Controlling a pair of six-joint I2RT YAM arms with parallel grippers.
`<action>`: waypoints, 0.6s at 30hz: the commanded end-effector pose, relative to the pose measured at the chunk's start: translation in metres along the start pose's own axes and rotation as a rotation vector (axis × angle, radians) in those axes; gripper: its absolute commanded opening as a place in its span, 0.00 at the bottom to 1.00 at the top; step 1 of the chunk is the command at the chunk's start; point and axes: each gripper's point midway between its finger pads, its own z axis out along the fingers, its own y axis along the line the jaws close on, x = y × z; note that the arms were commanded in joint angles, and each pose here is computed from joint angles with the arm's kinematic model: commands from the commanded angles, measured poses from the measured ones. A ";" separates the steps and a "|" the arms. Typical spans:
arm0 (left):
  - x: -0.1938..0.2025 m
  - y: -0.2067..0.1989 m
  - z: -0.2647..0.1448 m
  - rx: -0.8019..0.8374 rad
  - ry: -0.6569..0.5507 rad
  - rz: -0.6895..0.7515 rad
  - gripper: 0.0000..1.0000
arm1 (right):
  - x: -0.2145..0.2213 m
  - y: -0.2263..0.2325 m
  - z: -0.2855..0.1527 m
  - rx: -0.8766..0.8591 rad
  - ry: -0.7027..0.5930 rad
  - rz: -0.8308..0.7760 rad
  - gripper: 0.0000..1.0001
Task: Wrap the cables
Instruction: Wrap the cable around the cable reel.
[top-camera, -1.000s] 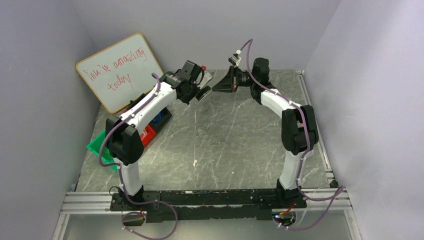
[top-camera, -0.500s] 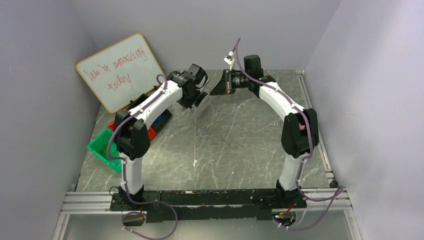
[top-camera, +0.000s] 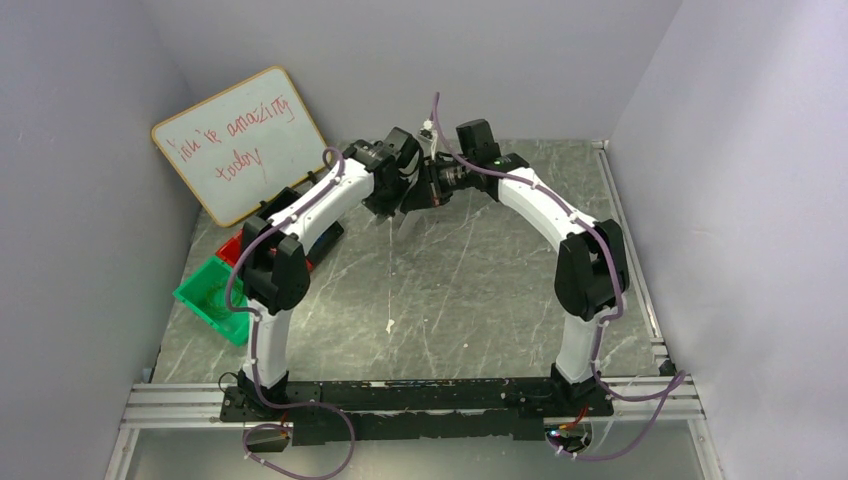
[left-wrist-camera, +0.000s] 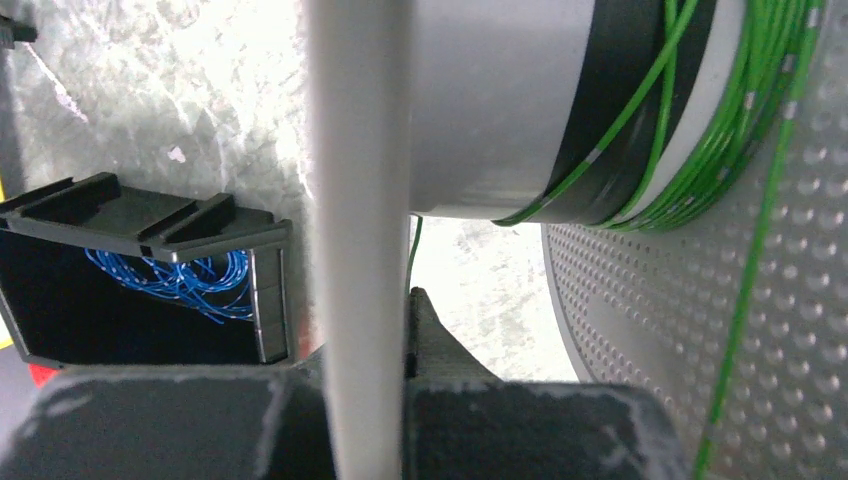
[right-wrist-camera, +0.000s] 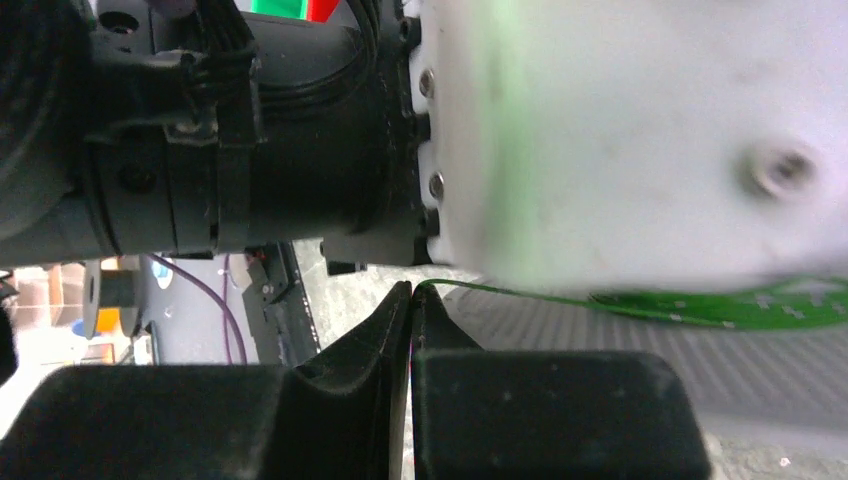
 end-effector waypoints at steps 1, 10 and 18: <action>-0.046 -0.013 -0.009 0.041 -0.160 -0.096 0.02 | -0.011 0.046 -0.001 -0.068 0.002 -0.153 0.05; -0.050 -0.027 -0.012 0.115 -0.155 -0.147 0.02 | -0.005 0.030 0.004 0.054 0.019 -0.228 0.03; -0.055 -0.048 -0.025 0.233 -0.163 -0.317 0.02 | -0.012 0.001 -0.008 0.271 -0.017 -0.231 0.01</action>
